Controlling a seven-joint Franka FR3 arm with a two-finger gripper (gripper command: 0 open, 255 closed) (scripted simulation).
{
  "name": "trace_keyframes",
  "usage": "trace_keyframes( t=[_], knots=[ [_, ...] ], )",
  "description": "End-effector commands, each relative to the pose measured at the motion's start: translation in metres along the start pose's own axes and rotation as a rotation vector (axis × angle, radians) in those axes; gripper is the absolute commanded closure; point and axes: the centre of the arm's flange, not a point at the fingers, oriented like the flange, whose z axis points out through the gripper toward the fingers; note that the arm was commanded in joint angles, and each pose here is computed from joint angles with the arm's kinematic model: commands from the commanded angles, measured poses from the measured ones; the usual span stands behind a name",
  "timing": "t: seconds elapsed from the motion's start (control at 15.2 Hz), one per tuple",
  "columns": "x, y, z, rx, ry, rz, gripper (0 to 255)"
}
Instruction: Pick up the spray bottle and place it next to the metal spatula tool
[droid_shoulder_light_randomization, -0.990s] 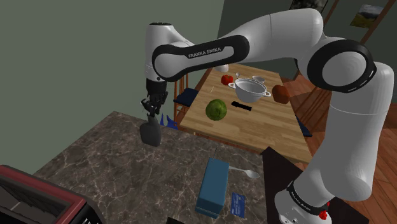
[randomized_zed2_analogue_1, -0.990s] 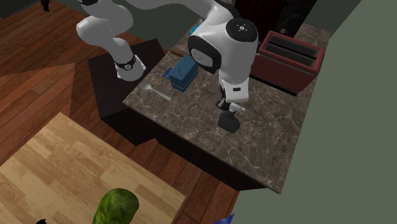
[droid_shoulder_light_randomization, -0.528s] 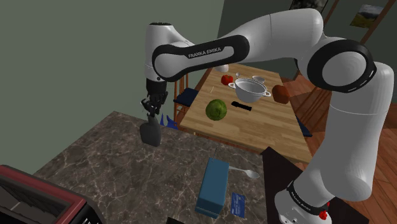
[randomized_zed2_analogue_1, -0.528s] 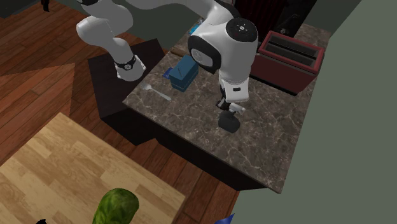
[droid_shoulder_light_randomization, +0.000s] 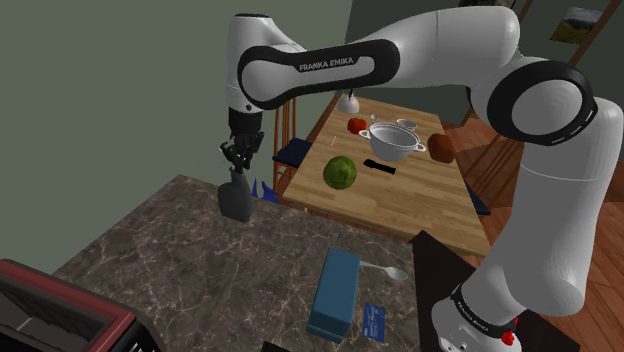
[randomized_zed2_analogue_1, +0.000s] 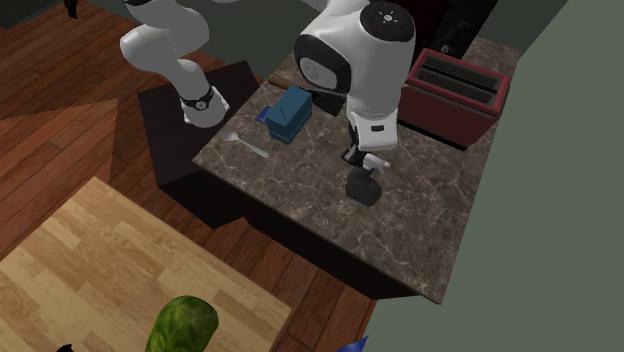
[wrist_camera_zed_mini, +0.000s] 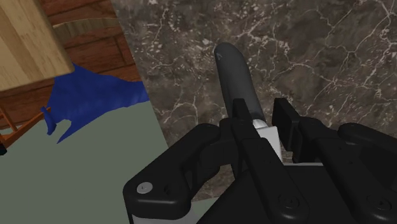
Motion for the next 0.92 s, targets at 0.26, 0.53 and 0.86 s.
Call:
trace_keyframes(
  t=[0.26,0.53,0.86],
  knots=[
    [0.000,-0.002,-0.032,0.000,0.000,0.000,255],
    [0.001,-0.003,-0.053,0.000,0.000,0.000,255],
    [0.003,-0.005,-0.080,0.000,0.000,0.000,255]
  ],
)
